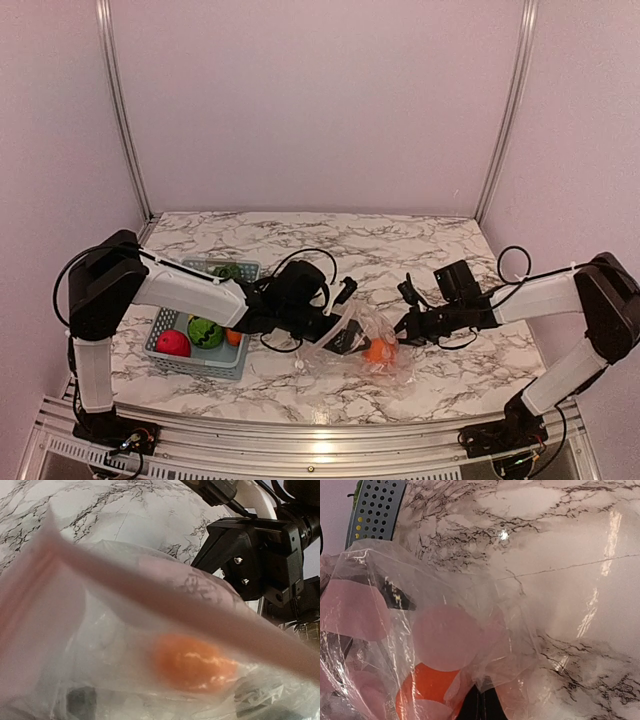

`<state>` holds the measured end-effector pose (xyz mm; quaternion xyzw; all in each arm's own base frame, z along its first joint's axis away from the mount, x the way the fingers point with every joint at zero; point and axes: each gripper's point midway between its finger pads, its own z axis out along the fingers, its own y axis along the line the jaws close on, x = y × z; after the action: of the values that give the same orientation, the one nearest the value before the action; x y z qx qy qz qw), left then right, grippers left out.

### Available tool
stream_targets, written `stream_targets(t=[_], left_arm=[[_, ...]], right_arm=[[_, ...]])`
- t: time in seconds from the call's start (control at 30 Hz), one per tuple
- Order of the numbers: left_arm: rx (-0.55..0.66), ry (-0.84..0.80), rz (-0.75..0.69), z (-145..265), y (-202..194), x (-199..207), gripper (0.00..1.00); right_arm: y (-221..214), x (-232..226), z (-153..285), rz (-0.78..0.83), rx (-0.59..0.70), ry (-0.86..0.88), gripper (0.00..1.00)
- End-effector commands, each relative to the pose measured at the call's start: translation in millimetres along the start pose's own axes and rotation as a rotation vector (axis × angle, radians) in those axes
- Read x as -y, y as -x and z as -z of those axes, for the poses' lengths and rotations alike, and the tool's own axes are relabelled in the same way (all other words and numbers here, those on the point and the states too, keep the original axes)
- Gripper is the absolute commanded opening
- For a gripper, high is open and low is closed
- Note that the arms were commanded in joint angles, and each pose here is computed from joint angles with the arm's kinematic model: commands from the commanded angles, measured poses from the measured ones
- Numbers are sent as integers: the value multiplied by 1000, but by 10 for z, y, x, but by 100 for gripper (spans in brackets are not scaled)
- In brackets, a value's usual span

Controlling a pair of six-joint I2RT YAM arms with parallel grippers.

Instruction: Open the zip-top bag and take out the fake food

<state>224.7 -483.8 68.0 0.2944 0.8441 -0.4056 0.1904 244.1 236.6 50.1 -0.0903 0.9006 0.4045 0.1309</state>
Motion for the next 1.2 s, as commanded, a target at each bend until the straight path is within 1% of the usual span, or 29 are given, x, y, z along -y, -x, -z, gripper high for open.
stream_targets(t=[0.0,0.03,0.07,0.2,0.23,0.27,0.37,0.47,0.63,0.7,0.77,0.8,0.83,0.97,1.07,1.17], left_arm=[[79,-54,-114,129,150,248,99],[82,-46,-118,127,145,242,99],[80,-42,-121,118,130,234,99],[78,-44,-139,76,76,252,99],[74,-42,-142,60,60,253,99],[70,-42,-143,46,42,261,99],[68,-35,-133,25,11,234,99],[71,-33,-126,22,-6,215,99],[61,-41,-111,-14,-46,199,99],[57,-39,-106,-17,-57,190,99],[53,-27,-95,-15,-72,164,99],[51,-13,-88,-15,-84,130,99],[49,-2,-83,-12,-92,103,99],[25,42,-60,-17,-164,-15,99],[21,56,-40,-9,-195,-77,99],[19,60,-34,-8,-200,-97,99]], right_arm=[[54,4,202,-1,27,-20,3],[43,-14,254,-5,27,-10,14],[23,-34,305,-10,26,-3,22],[-94,-100,462,-34,19,-6,47],[-139,-98,485,-54,13,-10,58],[-197,-99,505,-76,3,-13,63],[-317,-60,568,-121,-7,-46,66],[-433,42,598,-153,-22,-98,72],[-624,157,498,-219,-63,-88,72],[-666,142,496,-231,-75,-74,78],[-653,79,544,-229,-61,-58,84],[-623,31,582,-224,-45,-45,97],[-593,-28,622,-222,-29,-25,98],[-524,-243,776,-220,36,52,99],[-637,-295,813,-234,23,89,99],[-850,-240,785,-274,-26,98,99]])
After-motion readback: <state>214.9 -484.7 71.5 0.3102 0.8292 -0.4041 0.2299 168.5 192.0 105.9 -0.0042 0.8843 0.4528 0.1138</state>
